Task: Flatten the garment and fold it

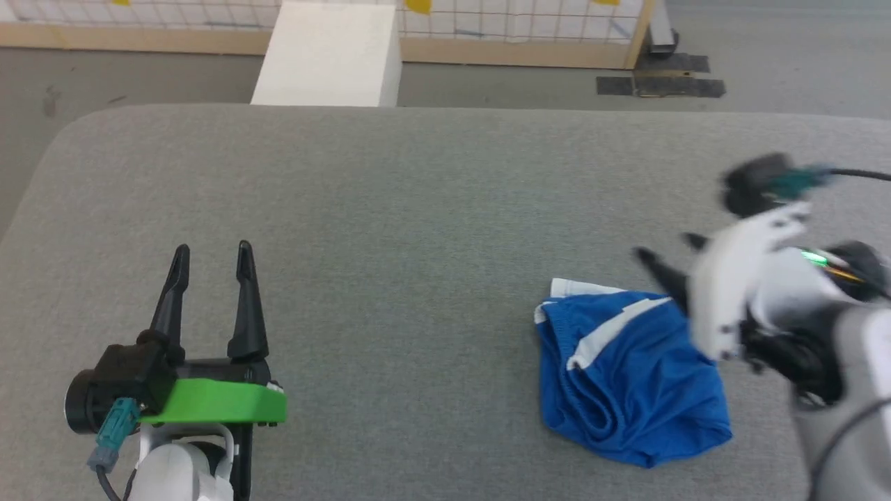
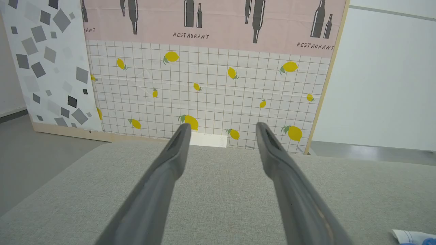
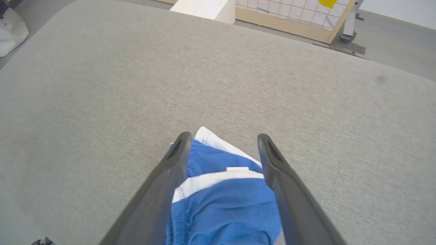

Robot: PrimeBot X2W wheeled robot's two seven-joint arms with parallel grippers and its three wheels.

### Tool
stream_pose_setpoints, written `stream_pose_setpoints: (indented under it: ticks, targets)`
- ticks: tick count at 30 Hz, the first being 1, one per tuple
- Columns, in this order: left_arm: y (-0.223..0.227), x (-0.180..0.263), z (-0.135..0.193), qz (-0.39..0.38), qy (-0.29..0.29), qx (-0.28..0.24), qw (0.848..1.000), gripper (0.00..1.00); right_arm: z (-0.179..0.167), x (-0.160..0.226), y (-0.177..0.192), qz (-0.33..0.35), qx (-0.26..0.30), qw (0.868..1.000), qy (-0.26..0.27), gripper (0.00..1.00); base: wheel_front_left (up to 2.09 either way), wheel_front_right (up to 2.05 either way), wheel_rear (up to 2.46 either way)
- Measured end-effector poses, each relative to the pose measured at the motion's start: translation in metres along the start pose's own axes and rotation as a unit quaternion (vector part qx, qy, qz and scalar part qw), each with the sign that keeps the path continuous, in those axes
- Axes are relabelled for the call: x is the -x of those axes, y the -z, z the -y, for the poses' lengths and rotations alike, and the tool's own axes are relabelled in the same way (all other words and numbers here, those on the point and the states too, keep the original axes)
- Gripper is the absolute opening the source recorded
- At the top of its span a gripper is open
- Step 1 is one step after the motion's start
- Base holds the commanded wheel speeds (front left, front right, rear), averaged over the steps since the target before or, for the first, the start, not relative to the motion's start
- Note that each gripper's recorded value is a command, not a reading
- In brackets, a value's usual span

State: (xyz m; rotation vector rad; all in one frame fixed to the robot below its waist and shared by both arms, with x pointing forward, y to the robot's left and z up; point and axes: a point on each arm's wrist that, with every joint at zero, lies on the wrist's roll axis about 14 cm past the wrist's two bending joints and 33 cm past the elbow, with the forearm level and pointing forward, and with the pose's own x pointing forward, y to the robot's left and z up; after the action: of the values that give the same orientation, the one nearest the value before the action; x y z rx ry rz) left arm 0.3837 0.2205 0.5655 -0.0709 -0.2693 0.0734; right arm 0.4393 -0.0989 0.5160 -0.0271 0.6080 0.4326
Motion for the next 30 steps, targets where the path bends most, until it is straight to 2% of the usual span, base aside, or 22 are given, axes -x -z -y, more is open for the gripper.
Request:
stream_pose_setpoints:
  ticks: [4,7,12,22,23,24,25,30]
  targets:
    - [-0.001,-0.004,0.006,0.004,0.010,-0.001,1.000,1.00,0.053,0.023,0.035,-0.027,-0.012,0.996,0.088,1.00,0.00,0.00,0.00]
    - [0.000,-0.007,0.008,0.005,0.014,0.000,1.000,1.00,0.068,0.030,0.069,-0.059,-0.030,0.991,0.116,1.00,0.00,0.00,0.00]
    - [0.006,-0.009,0.009,-0.003,0.015,0.000,1.000,1.00,0.059,0.018,0.117,-0.102,-0.075,0.986,0.106,1.00,0.00,0.00,0.00]
    - [0.013,-0.006,-0.001,-0.015,0.003,-0.006,1.000,1.00,0.037,-0.011,0.162,-0.168,-0.076,0.980,0.074,0.99,0.00,0.00,0.00]
    - [0.013,-0.006,-0.002,-0.015,0.001,-0.007,1.000,1.00,0.038,-0.013,0.161,-0.169,-0.073,0.980,0.073,0.42,0.00,0.00,0.00]
    - [0.013,-0.005,-0.003,-0.015,0.000,-0.007,1.000,1.00,0.039,-0.014,0.160,-0.169,-0.068,0.980,0.073,0.06,0.00,0.00,0.00]
    - [0.013,-0.006,-0.003,-0.015,-0.001,-0.008,1.000,1.00,0.040,-0.015,0.158,-0.167,-0.065,0.981,0.073,0.00,0.00,0.00,0.00]
    - [0.011,-0.011,-0.001,-0.009,0.001,-0.009,1.000,1.00,0.040,-0.012,0.153,-0.164,-0.029,0.984,0.064,0.00,0.00,0.00,0.00]
